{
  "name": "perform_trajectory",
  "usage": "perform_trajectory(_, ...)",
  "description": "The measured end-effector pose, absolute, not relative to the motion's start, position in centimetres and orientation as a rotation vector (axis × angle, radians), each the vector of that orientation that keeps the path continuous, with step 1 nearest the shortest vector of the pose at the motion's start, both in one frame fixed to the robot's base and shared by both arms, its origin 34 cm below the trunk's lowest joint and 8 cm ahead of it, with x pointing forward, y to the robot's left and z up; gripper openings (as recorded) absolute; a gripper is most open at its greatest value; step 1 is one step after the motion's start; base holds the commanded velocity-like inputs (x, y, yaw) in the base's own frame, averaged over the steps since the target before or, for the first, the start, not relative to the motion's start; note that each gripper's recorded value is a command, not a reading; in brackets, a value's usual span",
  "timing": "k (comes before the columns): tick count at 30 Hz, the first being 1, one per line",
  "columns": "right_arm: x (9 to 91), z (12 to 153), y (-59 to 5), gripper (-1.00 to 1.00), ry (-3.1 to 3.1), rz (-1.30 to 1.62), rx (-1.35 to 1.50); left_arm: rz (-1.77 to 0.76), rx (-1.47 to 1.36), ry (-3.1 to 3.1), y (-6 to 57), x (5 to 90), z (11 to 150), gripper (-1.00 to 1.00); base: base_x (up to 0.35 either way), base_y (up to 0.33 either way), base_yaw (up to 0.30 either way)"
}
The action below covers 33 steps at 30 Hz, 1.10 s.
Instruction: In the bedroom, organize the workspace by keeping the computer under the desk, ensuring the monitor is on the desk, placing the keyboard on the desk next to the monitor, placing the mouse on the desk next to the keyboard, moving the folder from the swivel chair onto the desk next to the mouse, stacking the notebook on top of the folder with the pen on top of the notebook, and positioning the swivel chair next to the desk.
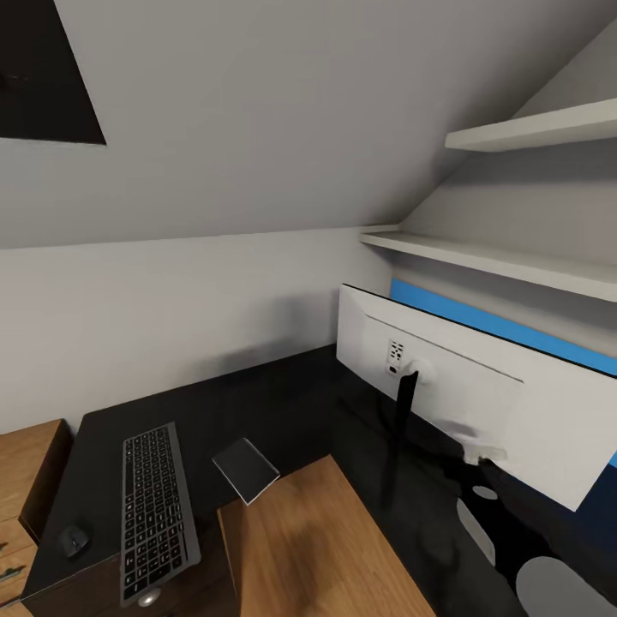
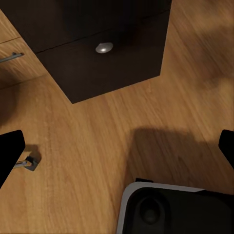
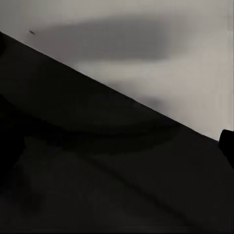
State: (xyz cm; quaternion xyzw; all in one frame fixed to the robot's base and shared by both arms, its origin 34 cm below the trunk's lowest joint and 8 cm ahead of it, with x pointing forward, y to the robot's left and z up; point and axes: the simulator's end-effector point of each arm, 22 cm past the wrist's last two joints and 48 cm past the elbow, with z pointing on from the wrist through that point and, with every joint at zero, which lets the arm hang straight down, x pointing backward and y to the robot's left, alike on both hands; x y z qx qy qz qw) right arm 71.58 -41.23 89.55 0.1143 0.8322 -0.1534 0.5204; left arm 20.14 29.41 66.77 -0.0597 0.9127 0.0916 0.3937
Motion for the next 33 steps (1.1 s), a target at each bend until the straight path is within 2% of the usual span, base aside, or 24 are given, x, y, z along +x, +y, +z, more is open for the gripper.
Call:
perform_trajectory(21, 72.8, 88.5, -25.1, 1.0, 2.021, -0.172, 0.126, 0.23, -0.154, 2.318, 29.3, 20.1, 66.7, 1.0, 0.0, 0.0, 0.0)
perform_trajectory(33, 75.0, 92.1, -23.8, 1.0, 1.908, -0.153, 0.115, 0.232, -0.153, 2.319, 29.4, 20.1, 66.7, 1.0, 0.0, 0.0, 0.0)
